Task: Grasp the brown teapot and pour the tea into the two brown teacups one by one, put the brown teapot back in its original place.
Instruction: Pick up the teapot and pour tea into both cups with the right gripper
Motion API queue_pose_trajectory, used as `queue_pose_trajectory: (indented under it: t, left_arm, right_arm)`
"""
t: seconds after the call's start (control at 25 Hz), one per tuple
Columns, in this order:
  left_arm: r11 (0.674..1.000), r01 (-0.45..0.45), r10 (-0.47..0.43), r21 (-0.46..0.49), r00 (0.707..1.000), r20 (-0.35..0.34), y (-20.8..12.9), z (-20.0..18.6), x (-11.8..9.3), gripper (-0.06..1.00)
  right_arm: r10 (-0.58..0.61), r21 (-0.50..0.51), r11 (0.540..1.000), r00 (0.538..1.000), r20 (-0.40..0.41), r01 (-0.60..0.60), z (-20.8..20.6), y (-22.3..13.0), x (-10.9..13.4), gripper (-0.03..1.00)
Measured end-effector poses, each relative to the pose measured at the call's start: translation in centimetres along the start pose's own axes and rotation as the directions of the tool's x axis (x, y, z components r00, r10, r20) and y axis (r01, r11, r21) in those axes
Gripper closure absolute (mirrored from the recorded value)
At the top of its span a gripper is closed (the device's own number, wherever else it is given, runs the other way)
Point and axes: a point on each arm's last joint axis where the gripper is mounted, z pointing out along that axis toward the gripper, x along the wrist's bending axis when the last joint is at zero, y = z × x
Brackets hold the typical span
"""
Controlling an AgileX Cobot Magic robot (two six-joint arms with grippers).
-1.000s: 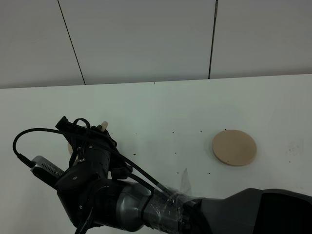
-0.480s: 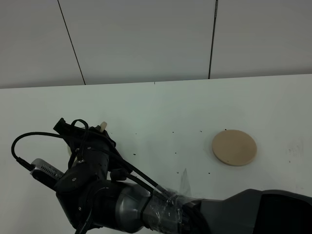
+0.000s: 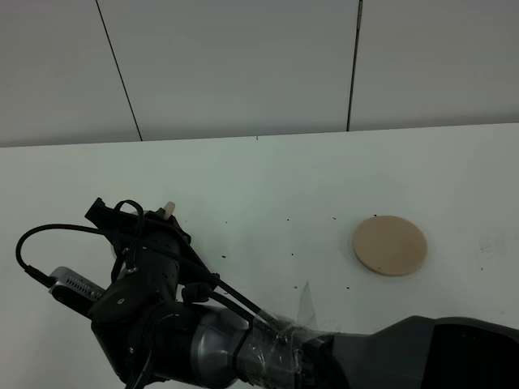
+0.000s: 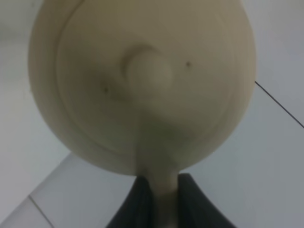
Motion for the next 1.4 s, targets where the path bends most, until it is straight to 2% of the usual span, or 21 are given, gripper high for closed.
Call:
queue_pose_trajectory:
  t: [1.4]
  left_arm:
    - [1.0, -0.001, 0.001, 0.0, 1.0, 0.0, 0.0, 0.0, 0.0, 0.7]
  right_arm:
    - [-0.028, 0.019, 0.999, 1.0, 0.012, 0.028, 0.03, -0.2, -0.11, 0.87]
